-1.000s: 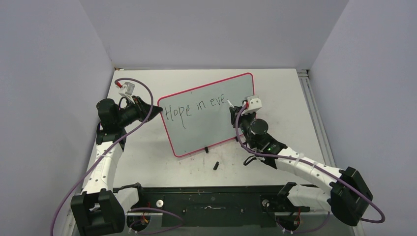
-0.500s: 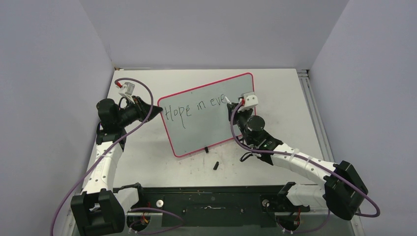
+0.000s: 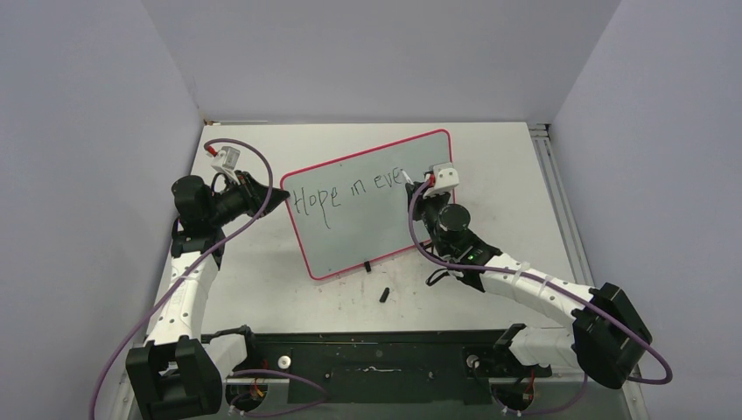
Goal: Write a sentence on the whiteboard
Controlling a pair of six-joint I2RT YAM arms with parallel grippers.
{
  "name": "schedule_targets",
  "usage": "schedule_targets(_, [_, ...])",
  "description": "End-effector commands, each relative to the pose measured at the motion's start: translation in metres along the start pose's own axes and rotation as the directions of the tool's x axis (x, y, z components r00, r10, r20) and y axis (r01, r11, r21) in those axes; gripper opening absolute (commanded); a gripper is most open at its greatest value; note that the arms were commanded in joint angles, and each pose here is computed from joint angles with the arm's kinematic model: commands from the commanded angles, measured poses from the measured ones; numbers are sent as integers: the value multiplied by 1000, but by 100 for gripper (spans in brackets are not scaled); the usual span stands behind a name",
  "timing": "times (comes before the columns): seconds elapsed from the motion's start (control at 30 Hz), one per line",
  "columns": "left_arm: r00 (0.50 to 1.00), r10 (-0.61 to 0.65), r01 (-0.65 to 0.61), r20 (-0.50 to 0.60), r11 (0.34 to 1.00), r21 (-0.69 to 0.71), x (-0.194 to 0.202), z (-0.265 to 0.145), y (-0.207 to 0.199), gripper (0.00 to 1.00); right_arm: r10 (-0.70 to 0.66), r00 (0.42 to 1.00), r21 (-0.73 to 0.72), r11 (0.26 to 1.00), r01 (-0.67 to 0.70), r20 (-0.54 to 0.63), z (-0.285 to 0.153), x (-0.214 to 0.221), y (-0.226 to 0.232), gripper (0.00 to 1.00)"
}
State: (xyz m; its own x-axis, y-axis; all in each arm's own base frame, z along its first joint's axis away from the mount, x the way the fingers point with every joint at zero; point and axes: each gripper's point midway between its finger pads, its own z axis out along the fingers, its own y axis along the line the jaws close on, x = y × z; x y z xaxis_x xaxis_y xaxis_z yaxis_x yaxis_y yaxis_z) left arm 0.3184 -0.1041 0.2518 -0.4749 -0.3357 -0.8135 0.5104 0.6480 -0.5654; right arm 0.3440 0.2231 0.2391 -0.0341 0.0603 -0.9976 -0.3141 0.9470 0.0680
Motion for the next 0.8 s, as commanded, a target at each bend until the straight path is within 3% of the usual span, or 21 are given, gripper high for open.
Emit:
schedule_targets(0.0, [1000, 26, -26, 2, 1000, 18, -8, 1, -7, 12, 31, 998, 20, 999, -32, 51, -1, -17, -5, 5])
schedule_targets(0.43, [1000, 27, -27, 2, 999, 20, -7, 1, -8, 12, 46, 999, 15, 999, -46, -22, -11, 12, -8, 5])
schedule_targets(0.77, [1000, 27, -27, 2, 999, 20, -7, 1, -8, 12, 52, 999, 18, 998, -52, 4, -10, 2, -8, 5])
